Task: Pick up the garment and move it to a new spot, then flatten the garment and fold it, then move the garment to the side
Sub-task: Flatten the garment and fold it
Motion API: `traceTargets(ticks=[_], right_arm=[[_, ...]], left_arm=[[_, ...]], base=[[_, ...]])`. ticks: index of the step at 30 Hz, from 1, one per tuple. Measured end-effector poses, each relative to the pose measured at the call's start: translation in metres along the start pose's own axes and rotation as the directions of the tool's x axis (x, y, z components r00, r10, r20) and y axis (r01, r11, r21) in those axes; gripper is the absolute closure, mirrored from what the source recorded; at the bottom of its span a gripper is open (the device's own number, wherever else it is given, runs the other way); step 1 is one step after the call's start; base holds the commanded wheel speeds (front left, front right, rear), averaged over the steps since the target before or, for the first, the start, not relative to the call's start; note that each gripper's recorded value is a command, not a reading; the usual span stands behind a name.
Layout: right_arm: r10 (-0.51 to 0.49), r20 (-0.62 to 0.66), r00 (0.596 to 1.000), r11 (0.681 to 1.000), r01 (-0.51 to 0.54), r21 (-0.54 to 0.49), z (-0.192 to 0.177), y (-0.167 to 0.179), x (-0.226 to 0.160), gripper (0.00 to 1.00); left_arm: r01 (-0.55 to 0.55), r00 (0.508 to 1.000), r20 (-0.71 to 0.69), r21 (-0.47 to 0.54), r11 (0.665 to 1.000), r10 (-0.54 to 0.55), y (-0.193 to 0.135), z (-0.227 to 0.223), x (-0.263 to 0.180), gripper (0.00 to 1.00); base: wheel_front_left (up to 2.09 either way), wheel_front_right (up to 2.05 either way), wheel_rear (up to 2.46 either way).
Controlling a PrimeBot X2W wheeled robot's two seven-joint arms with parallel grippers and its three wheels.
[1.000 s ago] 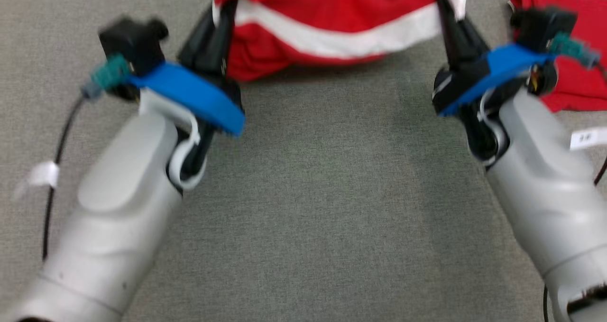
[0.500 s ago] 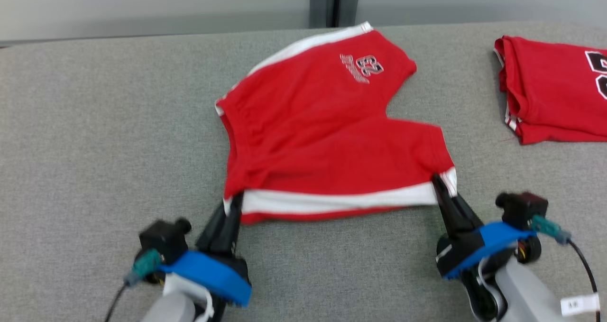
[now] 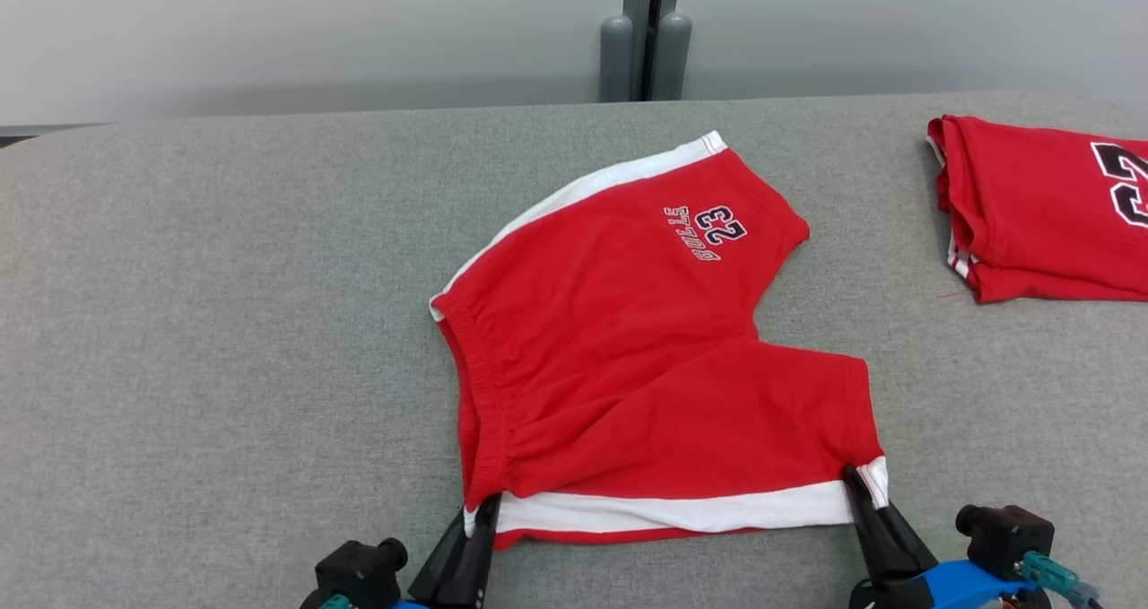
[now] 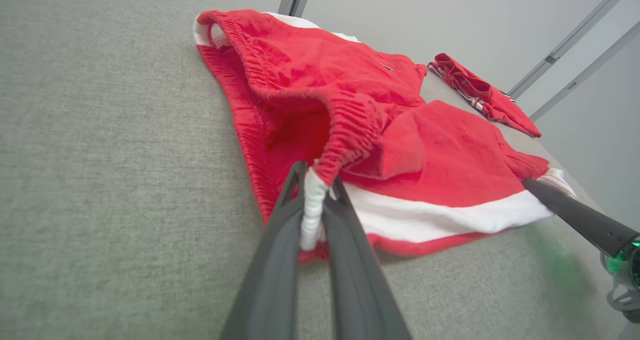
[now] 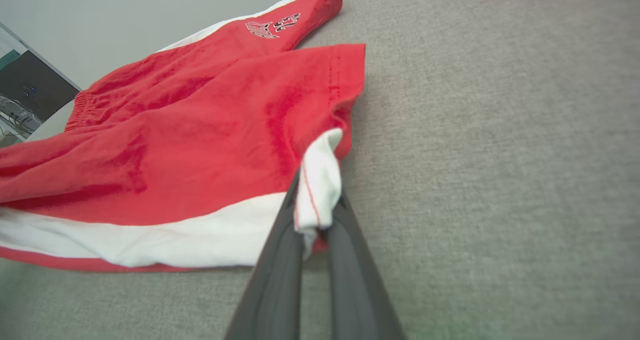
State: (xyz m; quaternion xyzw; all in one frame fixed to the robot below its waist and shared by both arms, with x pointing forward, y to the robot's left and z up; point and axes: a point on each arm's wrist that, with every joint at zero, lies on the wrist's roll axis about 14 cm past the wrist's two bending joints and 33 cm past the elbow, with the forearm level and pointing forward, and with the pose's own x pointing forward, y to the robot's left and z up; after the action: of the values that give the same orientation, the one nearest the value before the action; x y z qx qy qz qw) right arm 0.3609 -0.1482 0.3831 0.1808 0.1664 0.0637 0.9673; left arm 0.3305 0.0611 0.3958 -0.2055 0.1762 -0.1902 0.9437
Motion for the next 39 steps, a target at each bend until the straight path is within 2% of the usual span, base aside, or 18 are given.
traceTargets(ticks=[3,4,5,6,13,14,23,32,39], right_arm=[[-0.005,0.009,1.000,1.000,0.005,-0.013,0.003,-0.001,-0.002,1.00],[-0.008,0.003,1.000,1.000,0.008,-0.014,0.001,-0.002,-0.003,0.59],[-0.008,0.002,1.000,1.000,0.008,-0.020,0.001,-0.002,-0.004,0.02],[-0.007,0.005,1.000,1.000,0.007,-0.025,0.002,-0.002,-0.005,0.00],[-0.023,0.093,0.995,0.994,0.033,-0.103,0.032,-0.013,-0.011,0.00],[-0.027,0.158,0.987,0.989,0.049,-0.138,0.054,-0.017,-0.015,0.00],[0.002,0.314,0.949,0.976,0.067,-0.209,0.098,-0.004,-0.035,0.00],[0.007,0.373,0.928,0.965,0.092,-0.246,0.107,0.005,-0.056,0.00],[0.004,0.382,0.924,0.960,0.103,-0.260,0.105,0.008,-0.065,0.00]], left_arm=[[0.003,1.000,-0.008,0.006,1.000,-0.003,-0.003,-0.003,-0.003,1.00],[0.005,1.000,-0.013,0.015,1.000,-0.005,-0.003,-0.005,-0.004,1.00],[0.008,1.000,-0.016,0.029,1.000,-0.007,-0.003,-0.005,-0.006,0.31],[0.007,1.000,-0.013,0.038,0.999,-0.007,-0.002,-0.004,-0.006,0.00],[-0.015,0.995,0.097,0.090,0.996,0.007,0.001,0.028,-0.013,0.00],[-0.032,0.988,0.153,0.105,0.994,0.016,0.003,0.044,-0.018,0.00],[-0.142,0.943,0.322,0.157,0.977,0.085,0.021,0.095,-0.037,0.00],[-0.289,0.889,0.435,0.291,0.912,0.143,0.041,0.132,-0.061,0.00],[-0.360,0.872,0.449,0.315,0.878,0.197,0.054,0.132,-0.075,0.00]], base=[[0.00,0.00,0.00],[0.00,0.00,0.00],[0.00,0.00,0.00],[0.00,0.00,0.00],[0.00,0.00,0.00],[0.00,0.00,0.00],[0.00,0.00,0.00],[0.00,0.00,0.00],[0.00,0.00,0.00]])
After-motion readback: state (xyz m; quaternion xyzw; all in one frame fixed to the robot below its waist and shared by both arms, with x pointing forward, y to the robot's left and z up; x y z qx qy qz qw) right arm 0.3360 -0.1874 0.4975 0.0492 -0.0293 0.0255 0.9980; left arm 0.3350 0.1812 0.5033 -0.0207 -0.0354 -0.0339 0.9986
